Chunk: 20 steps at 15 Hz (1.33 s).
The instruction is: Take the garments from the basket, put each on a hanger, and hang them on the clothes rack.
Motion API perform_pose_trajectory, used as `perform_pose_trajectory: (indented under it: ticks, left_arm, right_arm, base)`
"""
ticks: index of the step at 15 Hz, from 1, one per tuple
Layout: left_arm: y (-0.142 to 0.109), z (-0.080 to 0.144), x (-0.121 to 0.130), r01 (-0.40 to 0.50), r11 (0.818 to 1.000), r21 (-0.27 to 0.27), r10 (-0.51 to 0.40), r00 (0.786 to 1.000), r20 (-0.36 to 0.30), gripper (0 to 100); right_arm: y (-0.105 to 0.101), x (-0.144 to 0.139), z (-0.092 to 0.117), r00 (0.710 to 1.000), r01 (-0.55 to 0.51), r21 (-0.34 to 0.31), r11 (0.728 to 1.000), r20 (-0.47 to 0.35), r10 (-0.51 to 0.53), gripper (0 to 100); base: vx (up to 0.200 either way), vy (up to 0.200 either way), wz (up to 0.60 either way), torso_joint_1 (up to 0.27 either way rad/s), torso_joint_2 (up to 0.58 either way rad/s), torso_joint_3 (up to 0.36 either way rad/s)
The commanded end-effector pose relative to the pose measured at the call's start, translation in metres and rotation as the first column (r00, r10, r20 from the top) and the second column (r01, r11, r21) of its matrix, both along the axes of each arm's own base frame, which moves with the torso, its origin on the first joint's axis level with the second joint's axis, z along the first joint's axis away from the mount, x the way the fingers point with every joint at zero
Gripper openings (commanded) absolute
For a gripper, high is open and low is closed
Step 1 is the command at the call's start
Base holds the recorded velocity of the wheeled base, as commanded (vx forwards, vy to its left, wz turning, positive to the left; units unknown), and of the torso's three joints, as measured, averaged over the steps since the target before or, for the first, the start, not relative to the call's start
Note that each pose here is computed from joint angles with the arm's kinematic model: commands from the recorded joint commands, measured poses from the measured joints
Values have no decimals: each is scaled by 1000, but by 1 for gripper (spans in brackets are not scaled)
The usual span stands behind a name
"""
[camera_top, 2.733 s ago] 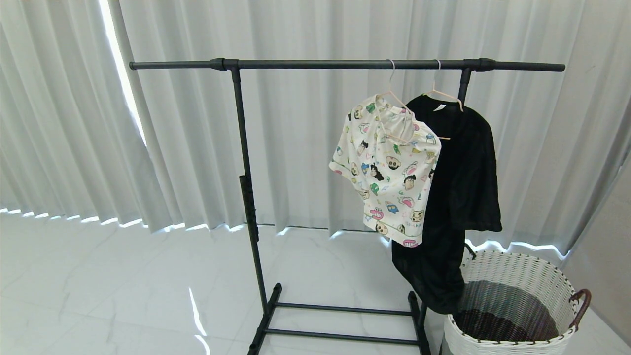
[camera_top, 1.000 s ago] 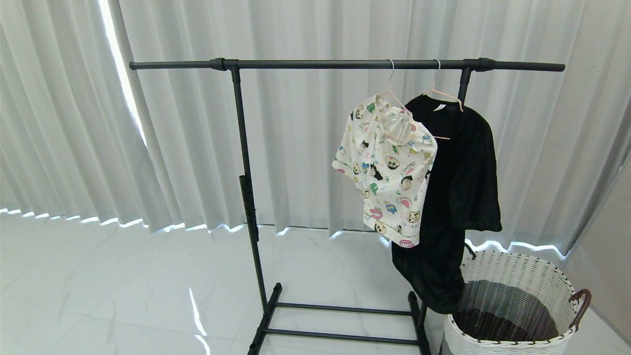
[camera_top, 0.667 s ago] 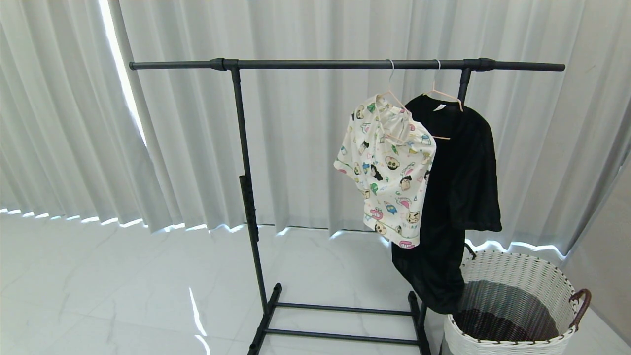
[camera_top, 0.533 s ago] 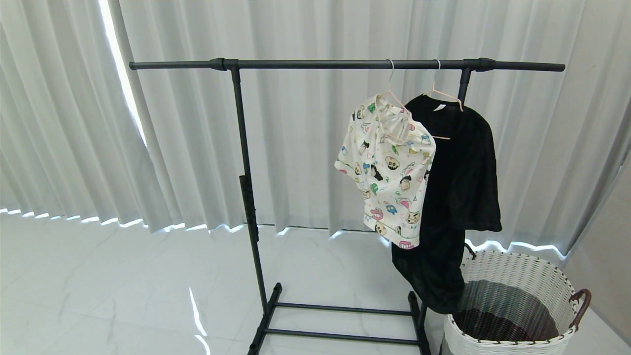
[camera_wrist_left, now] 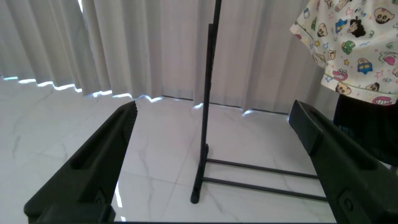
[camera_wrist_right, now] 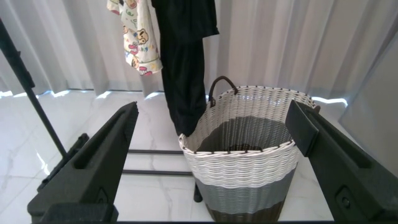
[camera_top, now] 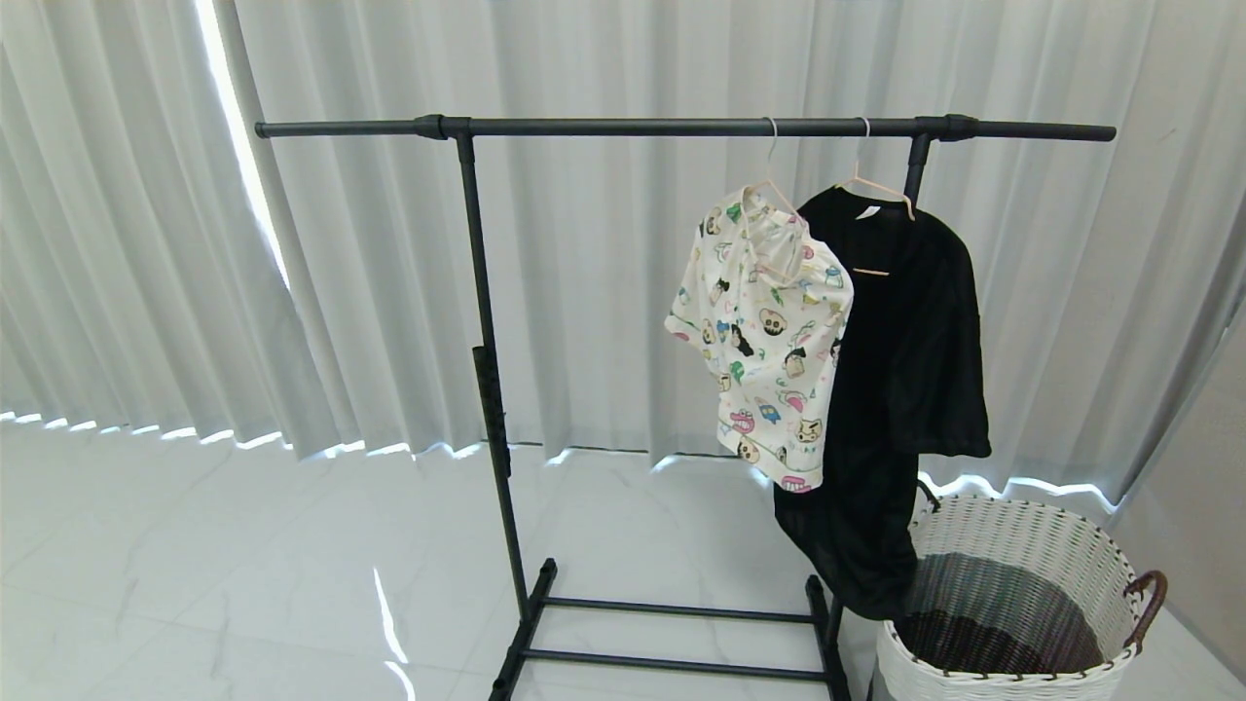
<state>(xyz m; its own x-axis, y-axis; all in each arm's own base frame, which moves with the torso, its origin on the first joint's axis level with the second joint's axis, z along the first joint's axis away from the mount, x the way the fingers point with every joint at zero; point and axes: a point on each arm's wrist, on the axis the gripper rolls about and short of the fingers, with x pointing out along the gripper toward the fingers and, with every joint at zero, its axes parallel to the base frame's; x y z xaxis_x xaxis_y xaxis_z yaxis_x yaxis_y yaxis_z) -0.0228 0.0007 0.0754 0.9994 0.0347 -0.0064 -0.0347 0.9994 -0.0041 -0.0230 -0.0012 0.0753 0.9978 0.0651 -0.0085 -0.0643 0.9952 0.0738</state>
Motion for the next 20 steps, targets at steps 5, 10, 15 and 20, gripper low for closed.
perform_pose_trajectory:
  ticks: [5, 10, 15, 20]
  left_arm:
    - [0, 0, 0, -1, 1000, 0, 1, 1000, 0, 100]
    - [0, 0, 0, -1, 1000, 0, 1, 1000, 0, 100]
    - [0, 0, 0, -1, 1000, 0, 1, 1000, 0, 100]
    - [0, 0, 0, -1, 1000, 0, 1, 1000, 0, 100]
  right_arm:
    - [0, 0, 0, 1000, -1, 0, 1000, 1, 1, 100]
    - [0, 0, 0, 1000, -1, 0, 1000, 1, 1, 100]
    - [0, 0, 0, 1000, -1, 0, 1000, 1, 1, 100]
    - [0, 0, 0, 1000, -1, 0, 1000, 1, 1, 100]
  base:
    - [0, 0, 0, 0, 0, 0]
    - [0, 0, 0, 0, 0, 0]
    - [0, 0, 0, 0, 0, 0]
    - [0, 0, 0, 0, 0, 0]
